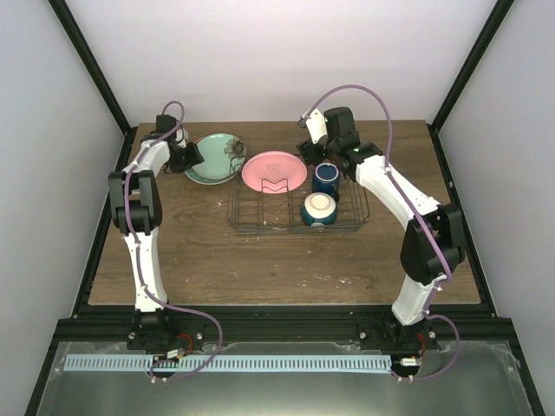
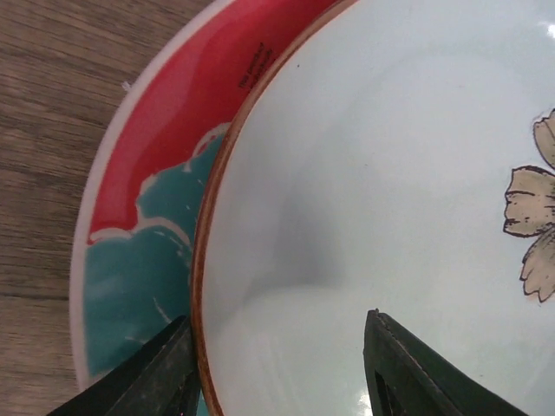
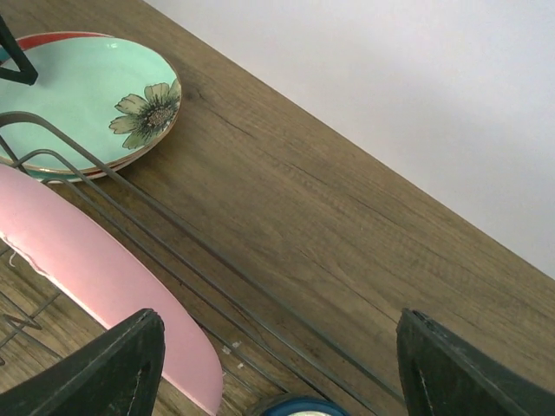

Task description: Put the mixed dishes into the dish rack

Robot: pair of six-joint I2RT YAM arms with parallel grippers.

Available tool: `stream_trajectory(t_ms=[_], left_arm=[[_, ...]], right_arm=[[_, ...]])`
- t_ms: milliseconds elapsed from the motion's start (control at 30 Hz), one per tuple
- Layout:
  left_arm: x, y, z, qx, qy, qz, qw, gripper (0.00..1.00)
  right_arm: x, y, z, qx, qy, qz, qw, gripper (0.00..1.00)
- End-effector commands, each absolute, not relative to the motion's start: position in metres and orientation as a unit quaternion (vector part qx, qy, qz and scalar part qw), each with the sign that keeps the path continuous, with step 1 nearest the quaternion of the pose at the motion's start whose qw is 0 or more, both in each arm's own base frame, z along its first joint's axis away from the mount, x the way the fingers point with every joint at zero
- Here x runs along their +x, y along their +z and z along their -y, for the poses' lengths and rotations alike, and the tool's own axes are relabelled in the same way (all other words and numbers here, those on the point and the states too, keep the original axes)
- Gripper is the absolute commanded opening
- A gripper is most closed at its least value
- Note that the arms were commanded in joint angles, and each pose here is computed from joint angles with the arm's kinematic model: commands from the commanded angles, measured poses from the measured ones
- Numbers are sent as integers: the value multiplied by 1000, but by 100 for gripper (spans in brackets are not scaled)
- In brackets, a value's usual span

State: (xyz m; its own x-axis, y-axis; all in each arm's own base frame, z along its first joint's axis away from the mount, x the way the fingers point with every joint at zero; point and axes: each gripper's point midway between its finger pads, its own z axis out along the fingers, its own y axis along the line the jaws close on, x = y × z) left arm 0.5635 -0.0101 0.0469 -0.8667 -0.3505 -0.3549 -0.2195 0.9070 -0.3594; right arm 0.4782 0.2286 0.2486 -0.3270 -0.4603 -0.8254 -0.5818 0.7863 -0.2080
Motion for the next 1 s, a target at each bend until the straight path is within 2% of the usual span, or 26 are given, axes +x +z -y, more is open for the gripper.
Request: stream_trajectory(t_ms=[0, 333, 433, 700, 967], left_arm=[[532, 8, 20, -185, -181, -953, 155, 52], [514, -3, 27, -214, -223, -939, 149, 52], [512, -3, 26, -219, -227, -937, 150, 49], [514, -3, 26, -223, -238, -933, 150, 20], [520, 8, 20, -220, -259, -926, 163, 4]], right_arm=[[481, 255, -235, -322, 68, -812, 482, 74], [484, 248, -239, -329, 73, -815, 471, 74], [485, 246, -239, -329, 74, -817, 468, 74], [484, 238, -240, -332, 73, -821, 459, 75], [483, 234, -240, -334, 72, -823, 454, 75]])
